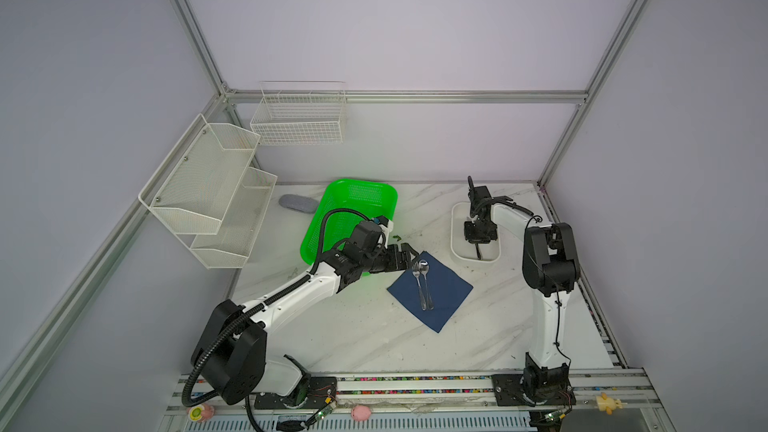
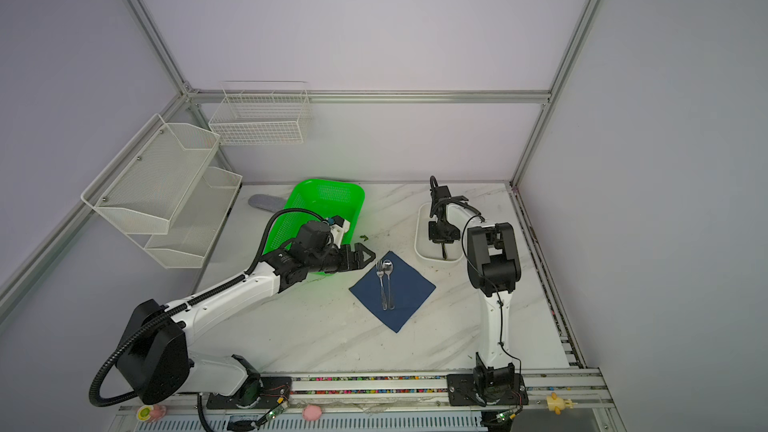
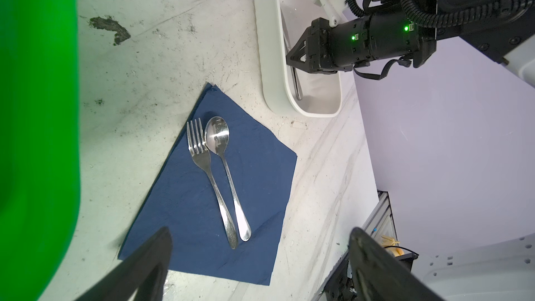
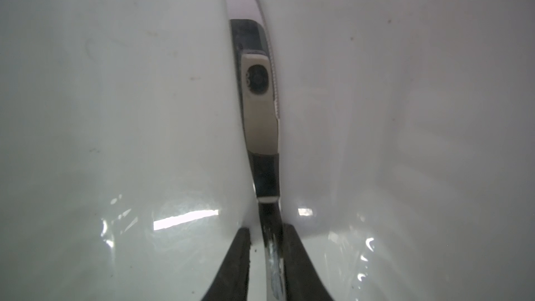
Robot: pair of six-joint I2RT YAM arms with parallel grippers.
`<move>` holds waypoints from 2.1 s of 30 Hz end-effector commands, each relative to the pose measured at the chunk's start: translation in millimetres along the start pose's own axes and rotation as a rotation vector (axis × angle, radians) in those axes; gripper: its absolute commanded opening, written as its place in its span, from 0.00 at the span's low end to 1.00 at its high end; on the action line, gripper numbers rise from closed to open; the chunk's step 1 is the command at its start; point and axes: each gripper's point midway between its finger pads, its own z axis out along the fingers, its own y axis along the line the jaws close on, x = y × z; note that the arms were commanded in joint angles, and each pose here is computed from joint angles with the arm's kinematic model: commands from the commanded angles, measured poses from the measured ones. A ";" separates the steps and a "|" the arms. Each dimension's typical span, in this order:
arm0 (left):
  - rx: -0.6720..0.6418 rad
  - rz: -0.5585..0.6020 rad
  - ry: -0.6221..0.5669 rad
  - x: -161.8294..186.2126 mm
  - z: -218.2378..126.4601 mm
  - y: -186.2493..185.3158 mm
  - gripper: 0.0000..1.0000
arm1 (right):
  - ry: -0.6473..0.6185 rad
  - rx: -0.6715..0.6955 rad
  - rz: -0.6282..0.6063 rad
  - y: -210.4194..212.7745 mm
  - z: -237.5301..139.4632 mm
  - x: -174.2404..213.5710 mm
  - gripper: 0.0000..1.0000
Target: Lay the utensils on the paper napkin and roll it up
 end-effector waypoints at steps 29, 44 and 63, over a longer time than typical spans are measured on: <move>0.033 0.031 0.028 -0.3 8.5 -3.6 0.94 | 0.368 0.072 -0.030 -17.6 83.1 111.4 0.13; 0.054 0.027 0.021 -1.6 1.5 -10.2 0.94 | -0.153 -0.045 -0.013 2.6 -46.2 -13.3 0.12; 0.048 0.023 0.028 0.6 2.0 -8.6 0.94 | 0.002 -0.121 0.119 -1.6 4.4 7.6 0.23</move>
